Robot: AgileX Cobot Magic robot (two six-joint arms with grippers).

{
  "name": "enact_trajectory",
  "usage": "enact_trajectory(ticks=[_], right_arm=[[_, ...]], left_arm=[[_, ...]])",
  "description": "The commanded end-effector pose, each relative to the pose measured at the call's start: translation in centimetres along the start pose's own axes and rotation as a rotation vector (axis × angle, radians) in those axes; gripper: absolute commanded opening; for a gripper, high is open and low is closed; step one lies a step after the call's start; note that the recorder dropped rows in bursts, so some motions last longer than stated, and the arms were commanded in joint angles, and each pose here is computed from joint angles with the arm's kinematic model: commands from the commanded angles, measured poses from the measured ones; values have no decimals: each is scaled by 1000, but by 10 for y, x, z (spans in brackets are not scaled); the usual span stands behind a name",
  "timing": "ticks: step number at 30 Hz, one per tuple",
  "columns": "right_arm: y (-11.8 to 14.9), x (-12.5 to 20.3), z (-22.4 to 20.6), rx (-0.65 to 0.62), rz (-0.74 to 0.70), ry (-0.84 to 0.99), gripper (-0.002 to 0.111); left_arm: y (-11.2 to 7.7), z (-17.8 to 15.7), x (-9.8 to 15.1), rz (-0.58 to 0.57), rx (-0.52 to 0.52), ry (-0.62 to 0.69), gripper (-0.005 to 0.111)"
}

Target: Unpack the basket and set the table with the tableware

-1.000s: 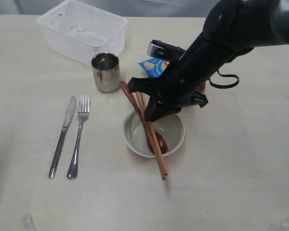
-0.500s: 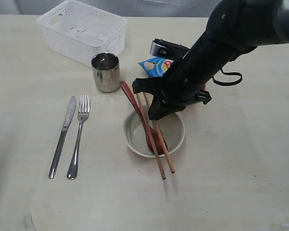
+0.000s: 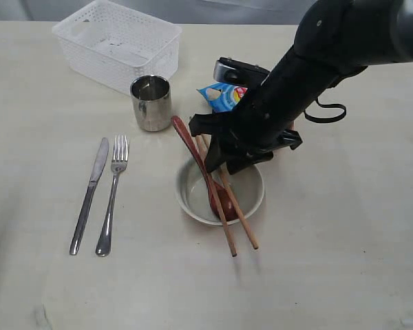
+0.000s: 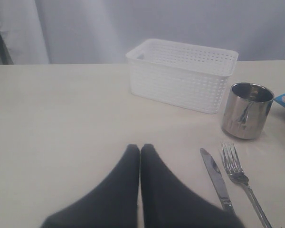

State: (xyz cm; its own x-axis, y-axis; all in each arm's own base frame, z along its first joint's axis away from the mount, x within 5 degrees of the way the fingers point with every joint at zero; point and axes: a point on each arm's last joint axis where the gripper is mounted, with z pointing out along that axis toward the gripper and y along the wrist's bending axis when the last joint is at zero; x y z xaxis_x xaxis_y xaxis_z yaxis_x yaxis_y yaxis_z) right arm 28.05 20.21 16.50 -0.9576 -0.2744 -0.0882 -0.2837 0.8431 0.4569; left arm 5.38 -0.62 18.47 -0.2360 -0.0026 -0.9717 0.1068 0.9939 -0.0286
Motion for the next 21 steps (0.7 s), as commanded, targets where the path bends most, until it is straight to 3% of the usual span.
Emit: enact_trajectory(ticks=[1, 9, 11, 15, 21], right_arm=[[1, 0, -6, -1, -22, -6, 41], [7, 2, -32, 52, -136, -83, 40], [3, 3, -34, 104, -153, -81, 32], [-3, 3, -33, 162, -189, -63, -1], [-9, 3, -22, 173, -193, -18, -1]], left_arm=[[0, 0, 0, -1, -2, -4, 0], [0, 0, 0, -1, -2, -4, 0], [0, 0, 0, -1, -2, -4, 0], [0, 0, 0, -1, -2, -4, 0], [0, 0, 0, -1, -2, -4, 0]])
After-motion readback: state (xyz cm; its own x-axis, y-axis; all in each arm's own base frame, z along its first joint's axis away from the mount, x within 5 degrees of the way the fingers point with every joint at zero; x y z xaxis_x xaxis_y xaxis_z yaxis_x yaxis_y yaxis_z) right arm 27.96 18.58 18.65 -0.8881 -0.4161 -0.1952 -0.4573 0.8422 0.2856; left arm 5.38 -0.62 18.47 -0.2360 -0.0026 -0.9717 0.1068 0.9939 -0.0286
